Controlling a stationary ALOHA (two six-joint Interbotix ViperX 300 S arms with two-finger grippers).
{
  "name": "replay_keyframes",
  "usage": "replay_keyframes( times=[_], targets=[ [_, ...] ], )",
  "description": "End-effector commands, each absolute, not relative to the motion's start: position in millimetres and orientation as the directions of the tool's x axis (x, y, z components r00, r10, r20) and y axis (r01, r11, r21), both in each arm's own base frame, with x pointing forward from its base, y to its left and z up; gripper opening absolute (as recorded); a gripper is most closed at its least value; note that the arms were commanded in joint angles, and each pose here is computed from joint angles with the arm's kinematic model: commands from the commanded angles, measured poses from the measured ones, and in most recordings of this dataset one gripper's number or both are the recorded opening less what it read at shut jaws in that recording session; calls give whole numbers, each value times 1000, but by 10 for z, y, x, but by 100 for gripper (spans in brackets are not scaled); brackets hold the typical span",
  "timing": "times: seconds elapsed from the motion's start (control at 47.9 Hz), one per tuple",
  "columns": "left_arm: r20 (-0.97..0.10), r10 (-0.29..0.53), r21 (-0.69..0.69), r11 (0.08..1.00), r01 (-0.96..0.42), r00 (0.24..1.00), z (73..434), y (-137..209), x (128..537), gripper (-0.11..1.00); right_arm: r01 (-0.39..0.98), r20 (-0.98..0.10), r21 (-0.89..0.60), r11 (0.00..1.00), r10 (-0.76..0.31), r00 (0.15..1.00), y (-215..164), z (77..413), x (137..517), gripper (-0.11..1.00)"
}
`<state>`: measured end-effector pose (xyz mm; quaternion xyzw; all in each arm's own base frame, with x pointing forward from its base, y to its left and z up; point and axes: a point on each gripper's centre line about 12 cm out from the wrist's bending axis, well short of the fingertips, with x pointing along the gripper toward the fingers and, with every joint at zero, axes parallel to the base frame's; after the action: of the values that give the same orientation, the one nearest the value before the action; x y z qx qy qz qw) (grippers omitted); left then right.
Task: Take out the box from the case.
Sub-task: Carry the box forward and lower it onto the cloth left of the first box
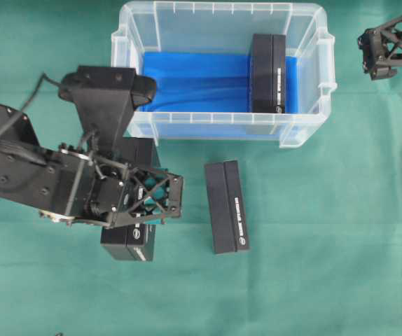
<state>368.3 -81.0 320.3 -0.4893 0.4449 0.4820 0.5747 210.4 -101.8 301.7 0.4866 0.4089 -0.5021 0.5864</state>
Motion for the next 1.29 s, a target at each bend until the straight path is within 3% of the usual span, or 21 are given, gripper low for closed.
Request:
replay_keyframes(
  times=[0.0, 0.188, 0.543, 0.898, 1.274],
  targets=[
    [-972, 127, -191, 60, -980, 197, 3197, -770, 3618, 62, 984, -964, 175, 27, -200, 177, -1016, 3069, 2099, 92],
    [-972, 133, -195, 19, -981, 195, 2719, -749, 3565, 62, 985, -965, 171, 26, -199, 173, -1014, 3063, 2094, 92],
    [-971, 108, -211, 49, -976, 215, 2005, -822, 3726, 62, 985, -965, 170, 27, -198, 172, -1010, 3058, 2094, 92],
    [-977, 103, -182, 45, -982, 185, 1931, -813, 3636, 62, 987, -969, 157, 21, -191, 158, -1006, 3058, 2076, 92],
    [-974, 89, -206, 39, -978, 209, 2021, -818, 3625, 62, 987, -969, 157, 24, -191, 158, -1001, 3061, 2074, 92]
  ],
)
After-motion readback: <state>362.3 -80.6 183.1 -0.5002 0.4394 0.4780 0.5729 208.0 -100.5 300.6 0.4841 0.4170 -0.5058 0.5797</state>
